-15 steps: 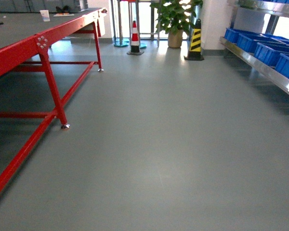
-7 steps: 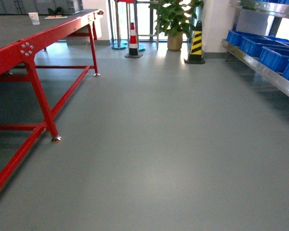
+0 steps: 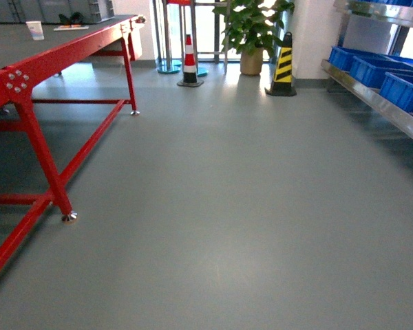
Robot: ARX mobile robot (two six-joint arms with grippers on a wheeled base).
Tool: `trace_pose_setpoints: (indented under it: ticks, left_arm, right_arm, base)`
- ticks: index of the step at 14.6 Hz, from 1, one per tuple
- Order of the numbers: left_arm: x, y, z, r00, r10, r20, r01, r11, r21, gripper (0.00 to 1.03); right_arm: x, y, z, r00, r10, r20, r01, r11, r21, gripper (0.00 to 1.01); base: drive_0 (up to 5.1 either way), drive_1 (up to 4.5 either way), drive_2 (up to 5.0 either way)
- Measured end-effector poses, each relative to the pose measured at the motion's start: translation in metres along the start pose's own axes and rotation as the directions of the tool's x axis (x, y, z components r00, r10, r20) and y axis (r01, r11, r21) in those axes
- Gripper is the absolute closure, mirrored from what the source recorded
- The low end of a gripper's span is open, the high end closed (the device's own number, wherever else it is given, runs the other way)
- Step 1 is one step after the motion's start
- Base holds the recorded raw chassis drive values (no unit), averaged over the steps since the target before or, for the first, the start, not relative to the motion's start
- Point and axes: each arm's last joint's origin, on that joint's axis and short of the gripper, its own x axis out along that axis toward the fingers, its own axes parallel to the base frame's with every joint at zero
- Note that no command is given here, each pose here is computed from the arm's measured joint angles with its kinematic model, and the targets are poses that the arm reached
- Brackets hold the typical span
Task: Sort blue parts and orange caps into right shelf containers
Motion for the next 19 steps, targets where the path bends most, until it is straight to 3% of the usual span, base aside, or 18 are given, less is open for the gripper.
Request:
trace_pose_setpoints:
  ticks: [10, 19]
  left_arm:
    - [0.0, 0.0, 0.0002, 1.0, 0.0, 0.002, 0.0, 1.0, 0.0, 0.58]
    - [0.0, 0.0, 0.0005, 1.0, 0.0, 0.004, 0.0, 1.0, 0.0, 0.58]
  right_arm:
    - [0.0, 0.0001, -0.0004, 1.0, 0.001, -0.004, -0.001, 1.0, 0.0, 0.57]
    - [0.0, 0.0, -0.0001, 1.0, 0.0, -0.001, 0.0, 1.0, 0.0, 0.57]
  base:
    - [5.1, -2.35, -2.3]
    - [0.0, 4.31, -4.4]
